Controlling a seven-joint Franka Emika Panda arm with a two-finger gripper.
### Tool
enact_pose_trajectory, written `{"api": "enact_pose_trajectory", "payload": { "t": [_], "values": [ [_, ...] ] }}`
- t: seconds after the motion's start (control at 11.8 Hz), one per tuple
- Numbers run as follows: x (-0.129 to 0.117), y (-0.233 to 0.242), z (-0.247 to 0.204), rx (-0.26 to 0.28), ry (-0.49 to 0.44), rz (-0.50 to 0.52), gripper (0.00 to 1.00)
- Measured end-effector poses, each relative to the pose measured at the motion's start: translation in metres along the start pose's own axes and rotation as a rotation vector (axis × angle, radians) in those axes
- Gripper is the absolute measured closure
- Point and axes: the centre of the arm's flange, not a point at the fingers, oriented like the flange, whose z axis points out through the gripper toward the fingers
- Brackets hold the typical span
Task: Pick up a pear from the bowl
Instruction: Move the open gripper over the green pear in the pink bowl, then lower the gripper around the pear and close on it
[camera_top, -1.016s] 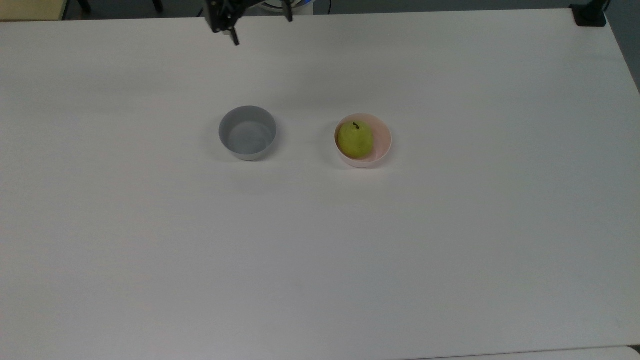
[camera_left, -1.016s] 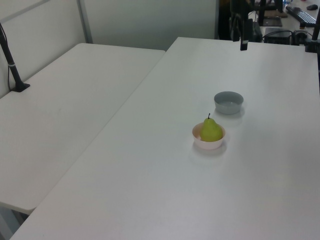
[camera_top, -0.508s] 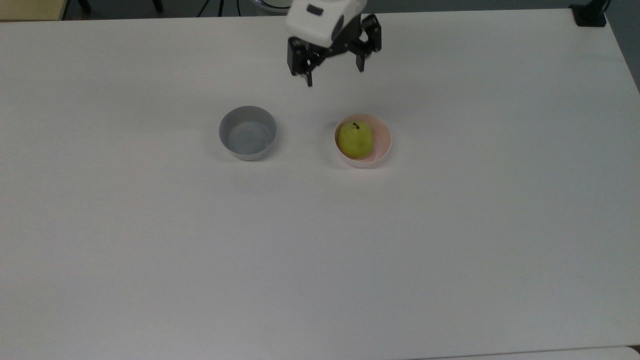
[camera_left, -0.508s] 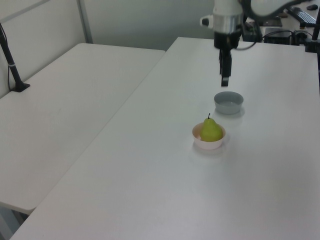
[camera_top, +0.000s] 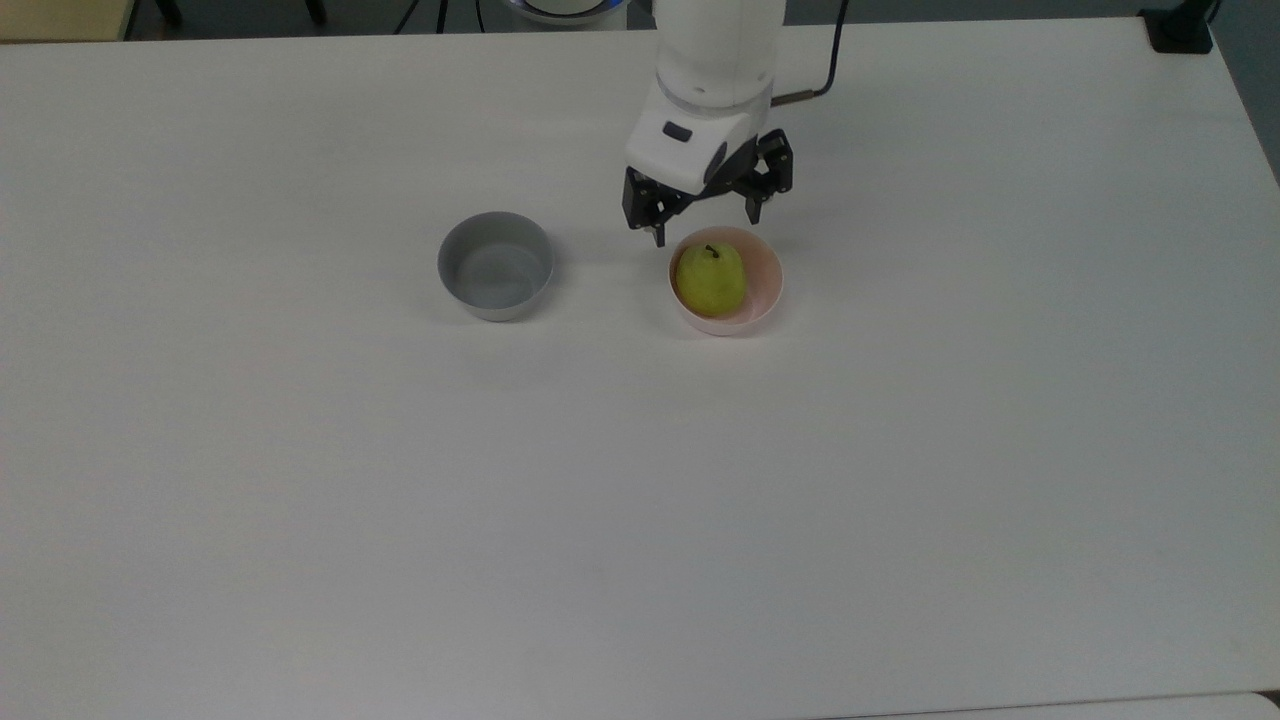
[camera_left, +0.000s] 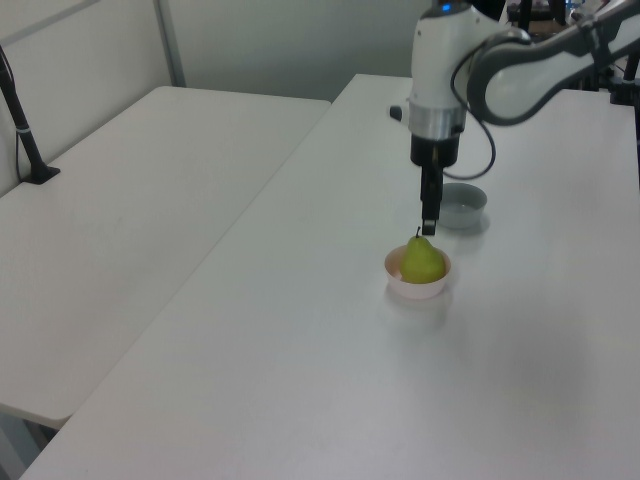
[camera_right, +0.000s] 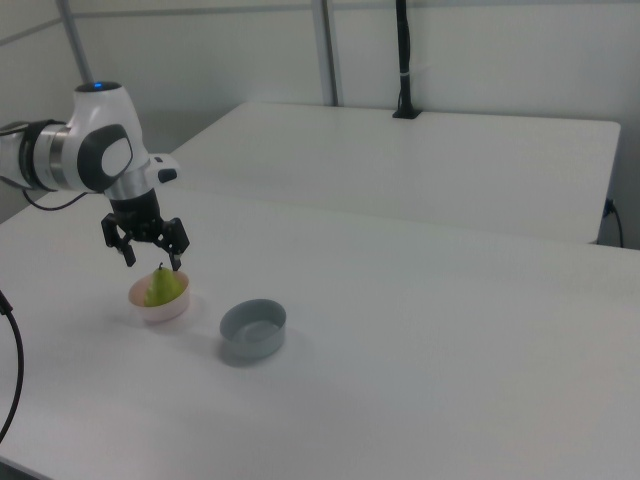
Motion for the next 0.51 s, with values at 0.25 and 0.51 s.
{"api": "enact_pose_trajectory", "payload": {
  "t": [0.25, 0.51],
  "values": [
    [0.003, -0.018, 0.037, 0.001, -0.015, 0.012, 0.0],
    [0.007, -0.017, 0.053, 0.001, -0.013, 0.014, 0.02]
  ]
}}
